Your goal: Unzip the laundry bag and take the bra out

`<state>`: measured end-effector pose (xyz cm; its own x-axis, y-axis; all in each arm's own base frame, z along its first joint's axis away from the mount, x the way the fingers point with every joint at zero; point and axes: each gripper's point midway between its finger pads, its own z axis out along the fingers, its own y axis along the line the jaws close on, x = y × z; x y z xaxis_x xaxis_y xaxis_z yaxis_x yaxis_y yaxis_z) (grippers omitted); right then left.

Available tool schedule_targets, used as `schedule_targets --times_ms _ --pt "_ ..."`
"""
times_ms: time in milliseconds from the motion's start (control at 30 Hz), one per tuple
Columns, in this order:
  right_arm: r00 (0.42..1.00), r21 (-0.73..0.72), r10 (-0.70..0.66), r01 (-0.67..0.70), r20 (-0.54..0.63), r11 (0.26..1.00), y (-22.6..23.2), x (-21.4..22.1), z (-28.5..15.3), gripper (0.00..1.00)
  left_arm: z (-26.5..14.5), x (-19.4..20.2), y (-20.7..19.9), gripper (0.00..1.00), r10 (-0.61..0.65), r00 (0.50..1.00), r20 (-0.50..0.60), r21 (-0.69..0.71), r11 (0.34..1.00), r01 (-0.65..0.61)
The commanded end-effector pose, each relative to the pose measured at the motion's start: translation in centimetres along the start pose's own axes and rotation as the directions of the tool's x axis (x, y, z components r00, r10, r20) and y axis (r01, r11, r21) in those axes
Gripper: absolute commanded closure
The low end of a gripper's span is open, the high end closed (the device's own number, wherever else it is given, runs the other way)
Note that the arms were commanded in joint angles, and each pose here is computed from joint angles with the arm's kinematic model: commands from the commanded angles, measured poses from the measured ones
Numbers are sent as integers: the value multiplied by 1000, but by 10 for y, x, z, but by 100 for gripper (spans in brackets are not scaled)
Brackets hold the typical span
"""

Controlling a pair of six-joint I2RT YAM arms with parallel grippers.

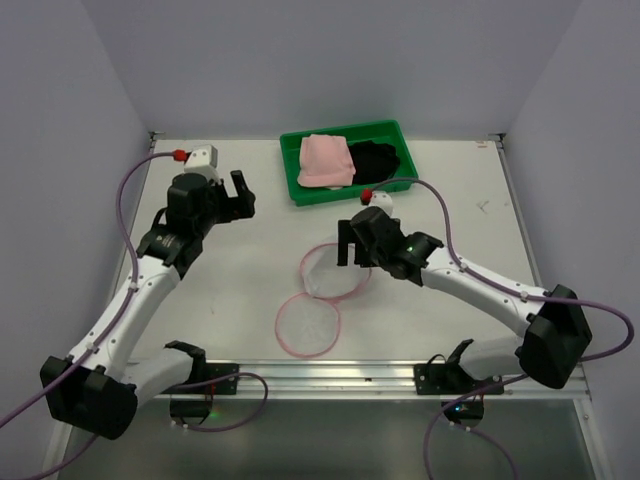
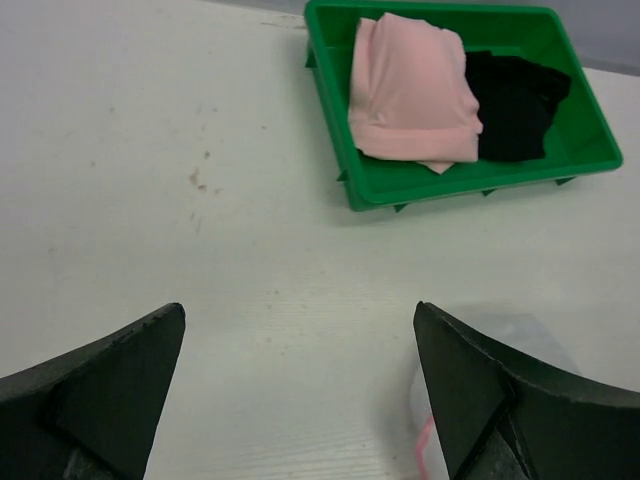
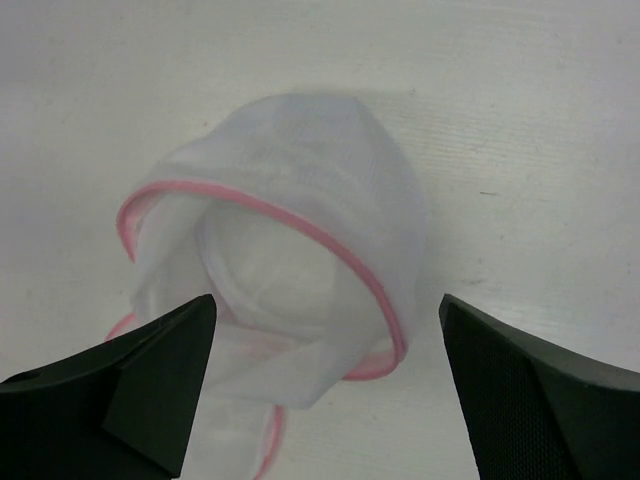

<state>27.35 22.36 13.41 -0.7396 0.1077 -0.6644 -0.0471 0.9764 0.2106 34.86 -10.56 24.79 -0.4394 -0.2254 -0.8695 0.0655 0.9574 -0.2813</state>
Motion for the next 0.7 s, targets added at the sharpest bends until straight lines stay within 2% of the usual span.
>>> schedule_targets --times_ms 0,33,133,233,333,500,667 --pt "959 -133 -267 279 100 951 32 -7 -25 6 -12 16 41 0 71 997 -7 -138 988 -71" --pt "927 -185 -359 373 104 909 41 3 -29 7 -15 16 48 0 73 997 5 -167 983 -71" --pt "861 -325 -503 499 80 803 70 44 -40 11 -16 28 74 0 80 997 15 -259 963 -73" --pt "795 -448 -604 557 45 700 91 86 -49 19 -13 31 102 0 31 999 26 -328 945 -21" --pt "709 -564 -705 591 21 577 115 130 -65 25 -15 26 114 0 -34 998 52 -329 943 49" --pt "585 -600 -811 643 -15 475 137 172 -69 34 -23 25 137 0 -87 993 85 -389 914 114" --pt "539 -644 -842 638 -17 422 158 199 -72 45 -29 20 151 0 -109 987 114 -416 897 147"
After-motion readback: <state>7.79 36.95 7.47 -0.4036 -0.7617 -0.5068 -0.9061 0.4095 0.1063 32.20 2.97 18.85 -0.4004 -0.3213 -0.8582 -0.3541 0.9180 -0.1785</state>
